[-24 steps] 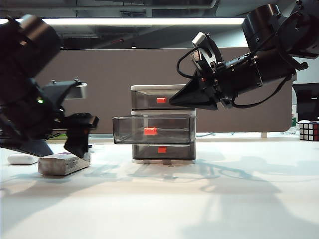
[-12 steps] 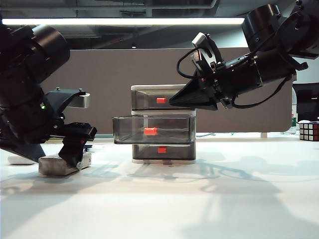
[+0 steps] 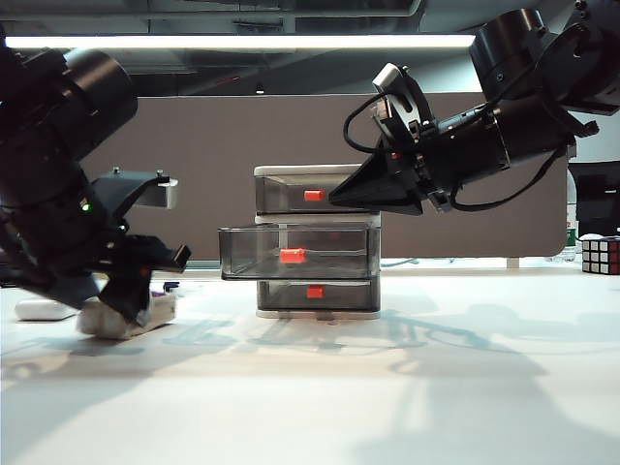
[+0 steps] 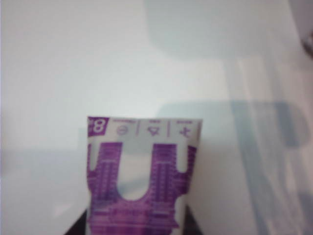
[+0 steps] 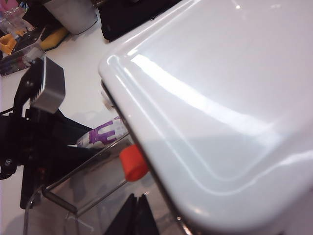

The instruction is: Open the second layer of the drawer on the table, pick up a pack of napkins on the table and put it in, and finally close the drawer.

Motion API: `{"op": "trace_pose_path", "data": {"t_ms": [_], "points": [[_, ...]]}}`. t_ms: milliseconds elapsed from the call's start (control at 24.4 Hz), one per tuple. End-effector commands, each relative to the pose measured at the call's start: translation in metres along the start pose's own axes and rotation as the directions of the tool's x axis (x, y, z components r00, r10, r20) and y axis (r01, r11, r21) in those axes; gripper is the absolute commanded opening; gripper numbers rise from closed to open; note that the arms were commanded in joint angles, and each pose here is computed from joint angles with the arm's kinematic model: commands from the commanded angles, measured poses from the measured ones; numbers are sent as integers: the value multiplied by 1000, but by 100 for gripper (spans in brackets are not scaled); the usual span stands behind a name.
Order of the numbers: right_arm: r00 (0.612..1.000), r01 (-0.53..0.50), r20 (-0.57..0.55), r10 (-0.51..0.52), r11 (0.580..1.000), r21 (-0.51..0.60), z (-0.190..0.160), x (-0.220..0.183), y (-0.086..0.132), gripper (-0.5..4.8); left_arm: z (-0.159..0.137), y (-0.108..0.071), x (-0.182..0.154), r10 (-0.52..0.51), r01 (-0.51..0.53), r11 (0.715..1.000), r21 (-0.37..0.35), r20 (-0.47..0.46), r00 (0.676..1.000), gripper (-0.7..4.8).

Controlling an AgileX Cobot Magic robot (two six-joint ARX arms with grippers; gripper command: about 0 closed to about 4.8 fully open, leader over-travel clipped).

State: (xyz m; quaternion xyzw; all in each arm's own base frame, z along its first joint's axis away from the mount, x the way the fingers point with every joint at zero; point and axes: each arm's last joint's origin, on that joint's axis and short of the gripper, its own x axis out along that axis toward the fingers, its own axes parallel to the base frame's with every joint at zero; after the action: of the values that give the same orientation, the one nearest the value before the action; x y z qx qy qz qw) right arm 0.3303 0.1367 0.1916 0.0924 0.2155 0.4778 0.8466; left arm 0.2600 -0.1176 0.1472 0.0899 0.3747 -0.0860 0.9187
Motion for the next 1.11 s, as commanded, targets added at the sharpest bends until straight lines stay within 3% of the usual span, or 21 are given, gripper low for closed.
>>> {"op": "trace_pose_path", "data": {"t_ms": [41, 328, 532, 737, 901, 1106], "points": [[1000, -4, 10, 4, 1000, -9, 3, 0, 1, -5, 1, 0, 0, -4, 4, 1000, 8, -3, 1000, 147], [1000, -3, 7, 3, 1000, -6, 3, 0, 1, -5, 7, 1, -7, 3, -5, 999, 42, 43, 999, 147], [1000, -3, 4, 3, 1000, -4, 2, 0, 1, -5, 24, 2, -38, -4, 0, 1000, 26, 169, 986, 147], [1000, -4, 4, 4, 1000, -4, 3, 0, 1, -5, 36, -3, -72, -81, 74, 997, 36, 286, 955, 145], [1000, -4, 5, 5, 1000, -4, 3, 0, 1, -5, 41, -15, -84, -168, 152, 985, 76, 298, 939, 116], [1000, -13, 4, 13, 1000, 6, 3, 0, 2, -5, 48, -47, -97, -279, 239, 958, 158, 323, 904, 116]]}}
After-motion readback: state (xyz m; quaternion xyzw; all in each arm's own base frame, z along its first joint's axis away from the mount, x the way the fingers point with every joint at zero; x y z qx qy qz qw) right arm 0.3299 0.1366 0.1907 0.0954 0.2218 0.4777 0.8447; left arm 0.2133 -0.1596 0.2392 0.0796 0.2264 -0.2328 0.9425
